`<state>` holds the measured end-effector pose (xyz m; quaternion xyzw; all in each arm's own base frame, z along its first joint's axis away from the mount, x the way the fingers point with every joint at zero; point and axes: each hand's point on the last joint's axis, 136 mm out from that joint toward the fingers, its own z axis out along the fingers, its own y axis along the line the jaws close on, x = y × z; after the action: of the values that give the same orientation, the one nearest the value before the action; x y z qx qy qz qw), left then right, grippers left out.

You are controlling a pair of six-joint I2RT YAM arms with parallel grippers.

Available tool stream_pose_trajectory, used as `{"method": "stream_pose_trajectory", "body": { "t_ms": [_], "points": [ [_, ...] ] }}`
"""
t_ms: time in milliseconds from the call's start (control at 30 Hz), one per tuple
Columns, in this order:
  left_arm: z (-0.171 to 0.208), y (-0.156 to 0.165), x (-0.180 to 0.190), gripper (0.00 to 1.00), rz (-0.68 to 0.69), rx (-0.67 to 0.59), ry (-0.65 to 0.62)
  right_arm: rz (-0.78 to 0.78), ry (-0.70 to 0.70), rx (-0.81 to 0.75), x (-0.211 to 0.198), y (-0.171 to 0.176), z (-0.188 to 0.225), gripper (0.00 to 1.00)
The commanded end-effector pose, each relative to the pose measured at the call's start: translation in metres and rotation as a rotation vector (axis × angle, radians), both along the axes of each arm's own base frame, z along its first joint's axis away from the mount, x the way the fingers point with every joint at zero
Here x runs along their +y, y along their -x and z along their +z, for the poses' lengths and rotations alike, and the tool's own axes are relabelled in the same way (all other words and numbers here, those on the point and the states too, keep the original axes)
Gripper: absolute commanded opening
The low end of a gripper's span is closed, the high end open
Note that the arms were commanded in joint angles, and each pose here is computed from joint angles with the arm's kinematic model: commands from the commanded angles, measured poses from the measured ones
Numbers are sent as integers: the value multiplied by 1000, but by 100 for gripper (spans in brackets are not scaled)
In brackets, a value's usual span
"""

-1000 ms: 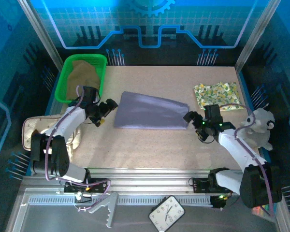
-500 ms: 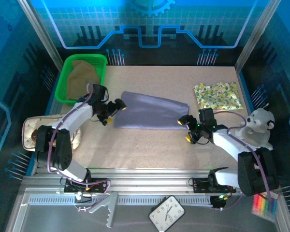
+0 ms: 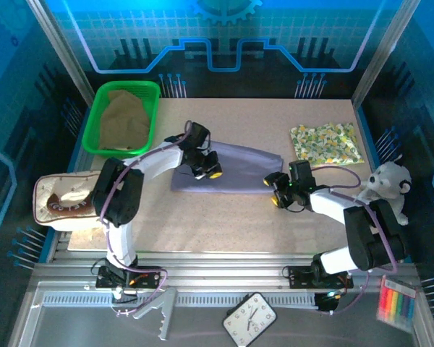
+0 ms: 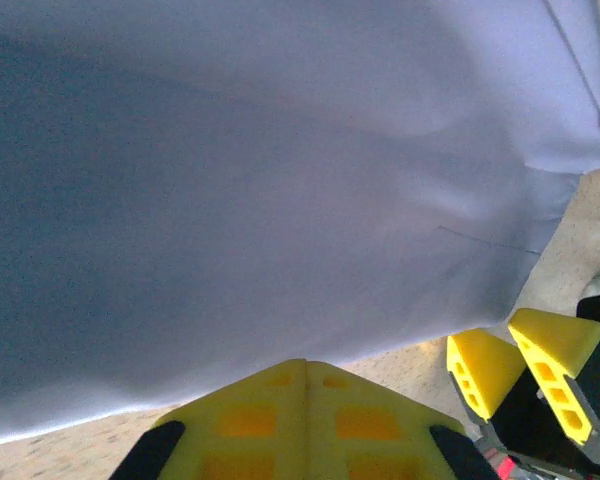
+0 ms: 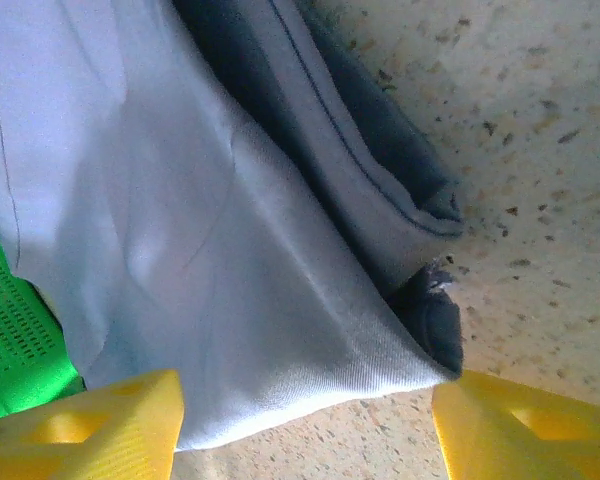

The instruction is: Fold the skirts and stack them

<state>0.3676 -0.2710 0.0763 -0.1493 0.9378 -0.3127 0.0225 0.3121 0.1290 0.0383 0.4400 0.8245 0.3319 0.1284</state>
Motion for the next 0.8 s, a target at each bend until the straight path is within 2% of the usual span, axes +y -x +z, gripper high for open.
{"method": "stream_pose_trajectory", "body": {
  "t_ms": [0,300,400,467,567,700,767],
  "points": [
    [-3,9,-25,1,-59,47,43,-27,18,-46,0,-13,1,64],
    [-62,25,-33,0,-93,181,-17,-50,83,-73,-5,-16,-10,55],
    [-70,31,-29,0,-90,199,-32,-80,95,-152,-10,-26,-5,46],
    [-73,33,-26,0,-89,202,-43,-75,115,-218,-11,-35,4,36],
    [-76,36,-25,0,-92,211,-44,21,229,-335,-5,-48,33,21],
    [-70,31,-29,0,-97,191,-20,291,527,-461,23,-57,74,7],
    [-58,27,-35,0,-100,170,7,410,615,-486,40,-59,81,1]
  ]
}}
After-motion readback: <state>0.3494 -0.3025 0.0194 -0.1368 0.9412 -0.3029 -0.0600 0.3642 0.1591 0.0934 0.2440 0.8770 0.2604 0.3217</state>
